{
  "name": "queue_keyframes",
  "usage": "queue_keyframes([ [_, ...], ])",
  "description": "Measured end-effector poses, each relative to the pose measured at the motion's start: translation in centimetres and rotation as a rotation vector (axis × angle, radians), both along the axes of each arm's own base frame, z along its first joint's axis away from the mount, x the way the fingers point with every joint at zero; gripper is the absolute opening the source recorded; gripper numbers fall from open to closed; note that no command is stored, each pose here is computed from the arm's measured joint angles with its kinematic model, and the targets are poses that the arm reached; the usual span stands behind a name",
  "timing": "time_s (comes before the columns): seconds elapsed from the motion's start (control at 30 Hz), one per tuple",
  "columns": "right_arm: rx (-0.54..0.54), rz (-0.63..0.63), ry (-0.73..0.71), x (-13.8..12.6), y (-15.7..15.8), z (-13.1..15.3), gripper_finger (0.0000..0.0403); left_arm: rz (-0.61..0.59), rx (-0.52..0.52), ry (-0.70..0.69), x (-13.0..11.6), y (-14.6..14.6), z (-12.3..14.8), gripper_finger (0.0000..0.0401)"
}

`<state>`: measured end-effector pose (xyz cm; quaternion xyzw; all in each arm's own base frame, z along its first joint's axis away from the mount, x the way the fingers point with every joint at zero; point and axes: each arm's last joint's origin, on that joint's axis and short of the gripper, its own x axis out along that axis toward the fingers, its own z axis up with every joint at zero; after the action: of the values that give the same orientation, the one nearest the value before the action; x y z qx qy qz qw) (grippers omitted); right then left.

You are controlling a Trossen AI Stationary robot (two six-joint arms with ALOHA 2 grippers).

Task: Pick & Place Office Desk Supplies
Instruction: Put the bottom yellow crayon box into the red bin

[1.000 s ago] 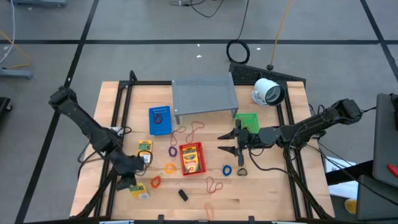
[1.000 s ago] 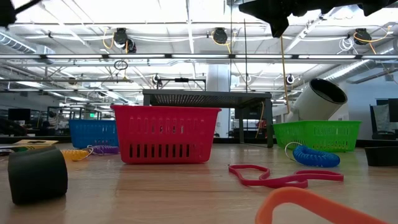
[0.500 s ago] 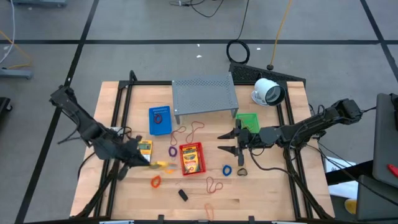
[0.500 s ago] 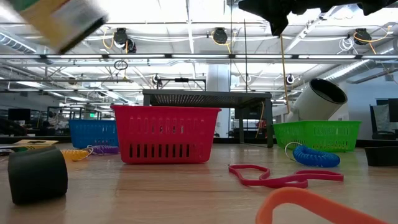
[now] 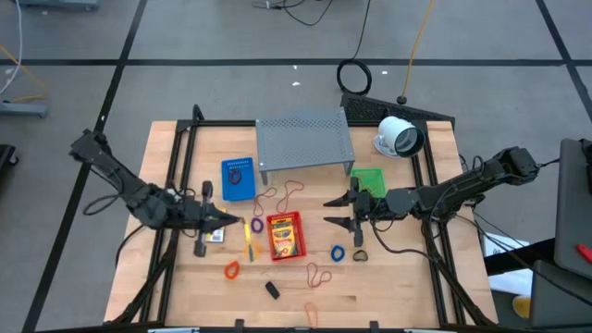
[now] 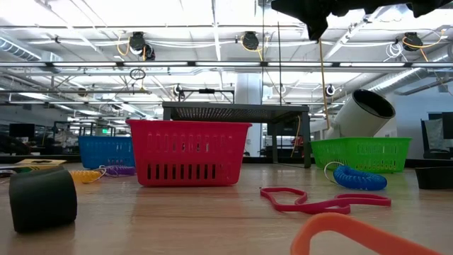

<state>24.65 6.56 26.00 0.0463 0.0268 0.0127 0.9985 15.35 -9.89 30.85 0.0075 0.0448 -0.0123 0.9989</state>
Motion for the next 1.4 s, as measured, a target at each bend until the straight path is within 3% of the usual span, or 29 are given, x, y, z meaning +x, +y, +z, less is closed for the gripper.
queue_keyframes([
  [0.4, 0.001, 0.000, -0.002, 0.0, 0.0, 0.0, 0.0166, 0.143, 0.115, 0.027, 6.3, -0.3, -3.1, 0.0000],
  [0.63, 0.000, 0.000, 0.001, 0.0, 0.0, 0.0, 0.0166, 0.192, 0.097, 0.113, 8.3, -0.1, -5.5, 0.0000],
  [1.03, 0.000, -0.004, 0.000, 0.0, 0.0, 0.0, 0.0166, 0.189, 0.038, 0.159, 9.2, -0.9, -7.2, 0.0000],
  [1.4, -0.002, -0.004, 0.005, 0.0, 0.0, -0.1, 0.0166, 0.111, -0.025, 0.200, 7.9, -3.1, -7.8, 0.0000],
])
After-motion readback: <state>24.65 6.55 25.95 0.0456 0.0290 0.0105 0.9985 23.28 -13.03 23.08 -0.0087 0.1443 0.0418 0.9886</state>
